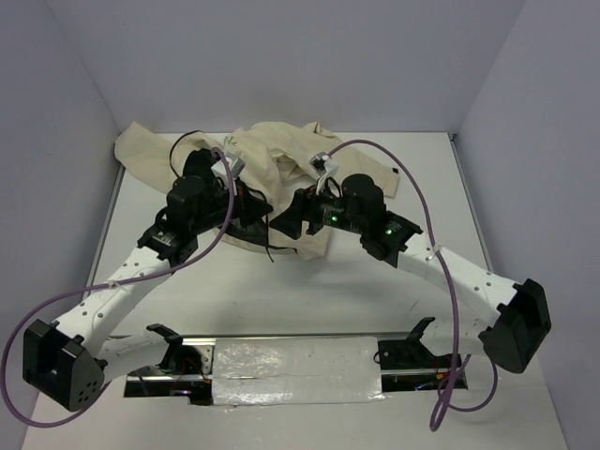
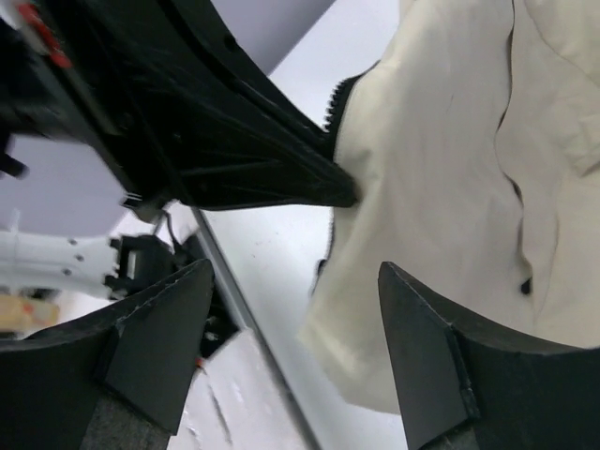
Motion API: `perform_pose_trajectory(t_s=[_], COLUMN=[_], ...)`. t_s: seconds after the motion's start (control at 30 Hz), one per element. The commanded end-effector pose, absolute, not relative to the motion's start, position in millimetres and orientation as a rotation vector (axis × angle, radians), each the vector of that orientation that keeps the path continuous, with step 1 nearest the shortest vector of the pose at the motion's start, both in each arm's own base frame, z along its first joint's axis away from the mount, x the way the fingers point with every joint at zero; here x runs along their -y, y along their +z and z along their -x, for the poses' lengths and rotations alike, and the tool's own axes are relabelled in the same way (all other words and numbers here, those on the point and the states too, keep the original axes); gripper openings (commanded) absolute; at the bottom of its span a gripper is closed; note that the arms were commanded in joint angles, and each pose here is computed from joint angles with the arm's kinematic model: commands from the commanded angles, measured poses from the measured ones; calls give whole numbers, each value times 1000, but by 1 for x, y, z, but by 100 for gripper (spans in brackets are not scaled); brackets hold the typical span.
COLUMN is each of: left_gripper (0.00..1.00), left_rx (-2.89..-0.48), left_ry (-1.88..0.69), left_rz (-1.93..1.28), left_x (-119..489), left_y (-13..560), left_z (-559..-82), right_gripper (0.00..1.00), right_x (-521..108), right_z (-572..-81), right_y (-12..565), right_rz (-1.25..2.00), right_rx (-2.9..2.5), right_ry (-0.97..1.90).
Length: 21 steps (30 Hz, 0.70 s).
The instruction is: Zip up the jacket
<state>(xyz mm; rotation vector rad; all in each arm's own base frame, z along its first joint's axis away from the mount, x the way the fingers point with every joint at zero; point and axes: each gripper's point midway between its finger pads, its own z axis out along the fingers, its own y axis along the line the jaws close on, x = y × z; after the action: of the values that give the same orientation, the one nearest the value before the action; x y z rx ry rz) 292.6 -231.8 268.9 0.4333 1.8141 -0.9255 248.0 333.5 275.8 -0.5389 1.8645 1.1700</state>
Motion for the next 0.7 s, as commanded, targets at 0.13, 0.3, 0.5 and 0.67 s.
perform_pose_trajectory(t_s=[0.13,0.3,0.5,0.67], left_gripper=[0,0,0,0], left_rx=[-1763,-1793,-1801,-1810], left_ry=[-959,-1028,-1088,-1103], left_rz=[-388,-396,-382,-384], left_x=[241,250,252,252], left_y=[278,266,265,261], left_z=[-294,-284,-273,-268], right_gripper=[79,71,67,61], right_x=[-321,-323,-331,-332], right_z=[-243,-234,-227,-224], right_y=[280,253,239,229], right_rz=[212,175,286,332], right_rx=[-1991,-2048,-2050,-2040], right_ry=[1132,1151,1100,1104])
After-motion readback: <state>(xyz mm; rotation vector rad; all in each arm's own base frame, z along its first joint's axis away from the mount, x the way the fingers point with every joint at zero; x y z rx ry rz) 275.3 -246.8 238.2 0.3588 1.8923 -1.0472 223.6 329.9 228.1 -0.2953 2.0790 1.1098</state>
